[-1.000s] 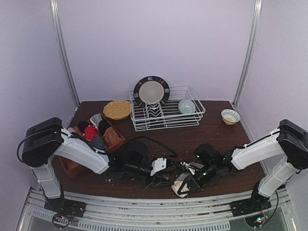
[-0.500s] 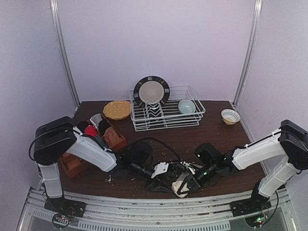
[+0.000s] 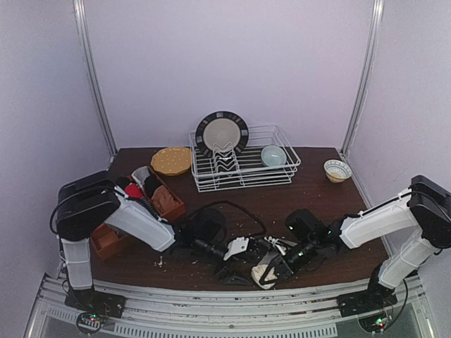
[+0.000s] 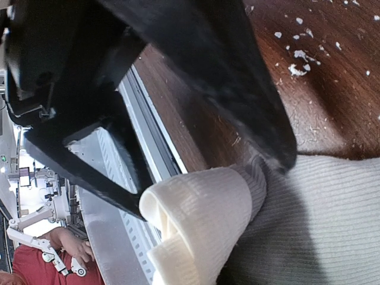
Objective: Roll the underwear
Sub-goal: Roll the underwear at the center of the board.
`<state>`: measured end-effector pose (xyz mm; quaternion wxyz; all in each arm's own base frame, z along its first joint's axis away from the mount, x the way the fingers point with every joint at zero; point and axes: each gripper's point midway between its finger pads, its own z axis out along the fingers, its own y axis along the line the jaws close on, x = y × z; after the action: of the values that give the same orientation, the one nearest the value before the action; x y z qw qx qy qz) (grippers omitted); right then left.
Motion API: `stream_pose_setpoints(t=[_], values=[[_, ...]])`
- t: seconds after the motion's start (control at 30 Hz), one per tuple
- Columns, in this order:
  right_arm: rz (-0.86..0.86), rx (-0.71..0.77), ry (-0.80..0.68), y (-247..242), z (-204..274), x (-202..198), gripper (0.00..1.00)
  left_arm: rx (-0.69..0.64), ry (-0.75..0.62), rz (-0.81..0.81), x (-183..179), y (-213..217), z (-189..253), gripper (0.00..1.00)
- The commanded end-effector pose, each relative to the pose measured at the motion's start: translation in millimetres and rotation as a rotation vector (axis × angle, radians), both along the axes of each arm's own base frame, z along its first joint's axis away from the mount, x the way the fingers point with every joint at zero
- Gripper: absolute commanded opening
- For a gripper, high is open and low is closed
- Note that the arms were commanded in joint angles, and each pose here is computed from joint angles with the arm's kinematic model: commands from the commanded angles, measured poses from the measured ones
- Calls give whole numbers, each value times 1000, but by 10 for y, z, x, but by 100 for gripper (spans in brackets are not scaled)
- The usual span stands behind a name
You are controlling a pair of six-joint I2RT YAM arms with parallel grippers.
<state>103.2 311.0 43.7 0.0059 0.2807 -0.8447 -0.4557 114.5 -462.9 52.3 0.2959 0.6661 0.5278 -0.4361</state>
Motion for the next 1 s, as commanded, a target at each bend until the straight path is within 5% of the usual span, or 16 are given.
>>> stream_pose_setpoints(t=[0.0, 0.17, 0.47, 0.67, 0.97], values=[[-8, 3, -9, -35, 11, -6, 0, -14, 18, -35, -10, -108, -11, 72], [-12, 5, -9, -39, 12, -7, 0, -22, 41, -69, -10, -227, 3, 59], [-23, -9, -15, -69, 15, -15, 0, -21, 93, -119, -104, -286, -27, 18], [-99, -42, -86, -143, 197, 84, 44, -27, 104, -99, -79, -326, -16, 0], [-266, -167, -254, -529, 391, 270, 64, 4, 149, -66, -63, -376, 9, 0]])
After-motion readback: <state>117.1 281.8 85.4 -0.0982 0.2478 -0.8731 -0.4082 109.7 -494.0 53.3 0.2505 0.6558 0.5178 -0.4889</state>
